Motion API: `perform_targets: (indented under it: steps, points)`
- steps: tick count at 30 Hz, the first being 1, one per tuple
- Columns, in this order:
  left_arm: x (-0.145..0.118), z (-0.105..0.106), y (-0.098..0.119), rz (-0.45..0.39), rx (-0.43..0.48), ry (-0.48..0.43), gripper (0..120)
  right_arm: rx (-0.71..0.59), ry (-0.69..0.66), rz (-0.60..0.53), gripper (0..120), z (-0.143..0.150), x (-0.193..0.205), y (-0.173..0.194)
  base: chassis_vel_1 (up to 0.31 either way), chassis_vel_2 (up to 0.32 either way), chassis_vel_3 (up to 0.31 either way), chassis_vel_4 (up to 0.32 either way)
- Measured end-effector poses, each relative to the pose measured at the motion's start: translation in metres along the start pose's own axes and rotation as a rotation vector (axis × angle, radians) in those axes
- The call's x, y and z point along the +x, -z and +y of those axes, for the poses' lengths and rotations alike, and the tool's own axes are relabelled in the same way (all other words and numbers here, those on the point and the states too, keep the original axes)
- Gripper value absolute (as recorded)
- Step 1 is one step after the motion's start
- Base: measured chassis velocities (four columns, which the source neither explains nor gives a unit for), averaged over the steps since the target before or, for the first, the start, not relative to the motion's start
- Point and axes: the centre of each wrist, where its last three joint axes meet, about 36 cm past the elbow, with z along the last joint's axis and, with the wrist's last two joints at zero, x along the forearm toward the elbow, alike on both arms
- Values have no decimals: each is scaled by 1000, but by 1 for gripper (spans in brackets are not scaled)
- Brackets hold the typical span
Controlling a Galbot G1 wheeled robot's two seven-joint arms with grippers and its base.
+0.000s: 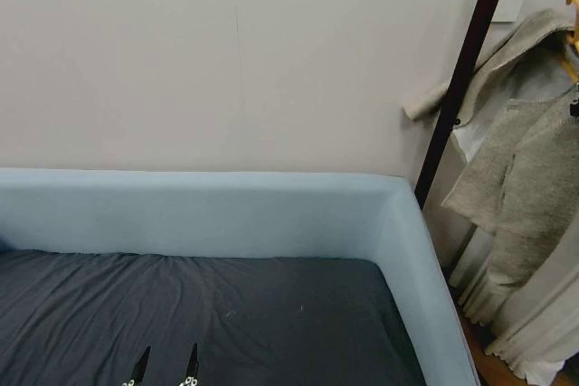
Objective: Pick up the clothes from the sofa and hang them on the clothes hanger.
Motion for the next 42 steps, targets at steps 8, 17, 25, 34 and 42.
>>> perform_targets:
  steps: [8, 17, 25, 34, 42]
  points:
    - [0, 0, 0, 0, 0, 0, 100, 10, 35, -30, 8, 16, -6, 31, 0, 0, 0, 0]
    - [0, 0, 0, 0, 0, 0, 100, -123, 57, 65, 8, 12, -12, 102, 0, 0, 0, 0]
    - [0, 0, 0, 0, 0, 0, 100, -213, 53, 112, 8, 14, -14, 149, 0, 0, 0, 0]
    - [0, 0, 0, 0, 0, 0, 100, -359, 8, 222, 8, 26, -19, 193, 0, 0, 0, 0]
    - [0, 0, 0, 0, 0, 0, 100, -355, -66, 283, 8, 35, -29, 182, 0, 0, 0, 0]
